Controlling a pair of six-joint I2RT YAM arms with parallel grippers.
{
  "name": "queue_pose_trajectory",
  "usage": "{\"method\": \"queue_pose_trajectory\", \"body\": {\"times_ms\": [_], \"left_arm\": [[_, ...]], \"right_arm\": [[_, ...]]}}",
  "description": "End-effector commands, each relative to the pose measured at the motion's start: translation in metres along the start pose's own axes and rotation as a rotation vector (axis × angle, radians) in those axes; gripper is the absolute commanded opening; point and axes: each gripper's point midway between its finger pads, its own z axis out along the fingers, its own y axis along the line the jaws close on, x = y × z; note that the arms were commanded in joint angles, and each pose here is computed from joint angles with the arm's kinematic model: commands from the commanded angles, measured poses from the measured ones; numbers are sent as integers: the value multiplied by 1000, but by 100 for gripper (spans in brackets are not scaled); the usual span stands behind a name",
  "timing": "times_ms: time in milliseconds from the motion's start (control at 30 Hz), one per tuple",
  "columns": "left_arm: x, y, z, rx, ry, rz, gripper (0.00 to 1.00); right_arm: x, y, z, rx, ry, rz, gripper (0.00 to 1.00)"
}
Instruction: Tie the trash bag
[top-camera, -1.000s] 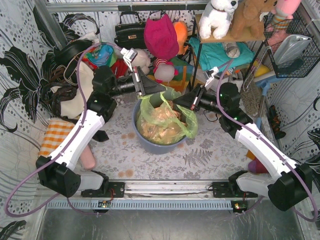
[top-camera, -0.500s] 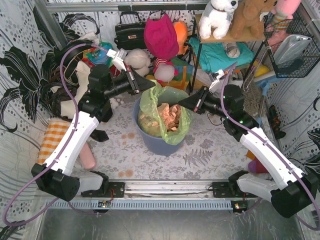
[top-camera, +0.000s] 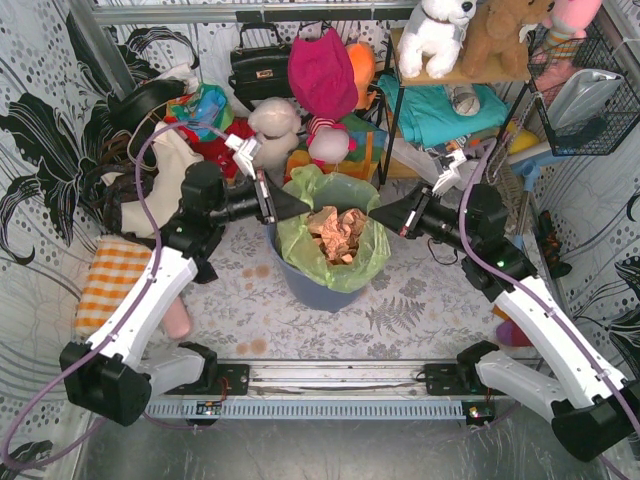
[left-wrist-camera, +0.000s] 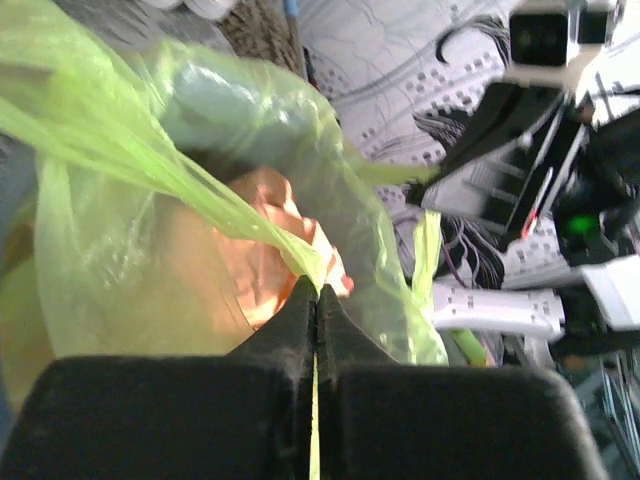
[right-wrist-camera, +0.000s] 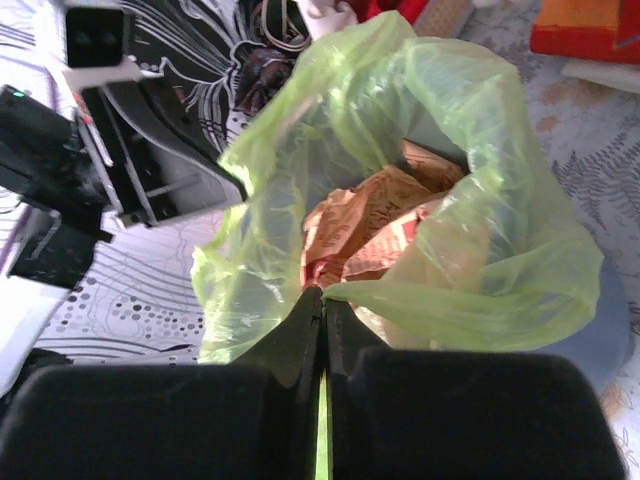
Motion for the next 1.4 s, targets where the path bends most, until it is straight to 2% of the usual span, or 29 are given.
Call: {"method": "queue_pose_trajectory", "body": {"times_ms": [0,200,467,600,733,833,867,933,1100,1200,1367], "left_arm": [[18,-43,-18,252,49,73,0],[35,-31,-24,208,58,55,0],[22,-41,-25,215,21,90,0],[13,-51,-27,234,-3,113,0],[4,-62,-30,258,-27,145,0],[-12,-56,-31,172,-90,159,0],[-30,-43,-31,53,-169,149,0],[-54,-36,-39,-68,-273,172,0],[-102,-53,-57,-144,-440,255,0],[-116,-71,-57,-95,-472,287,0],[-121,-121,-64,125,-519,356,0]], "right_arm": [[-19,41,-5,-166,-58,-81,0],[-48,92,0,-366,-101,-121,0],[-86,138,5,-523,-181,-144,0],[-85,132,10,-509,-182,-125,0],[-73,105,18,-432,-179,-82,0],[-70,86,22,-362,-195,-64,0],[-70,78,24,-327,-202,-59,0],[-77,73,23,-273,-236,-74,0],[-100,68,29,-184,-298,-113,0],[-111,82,29,-245,-340,-131,0],[-131,128,14,-423,-411,-189,0]]}}
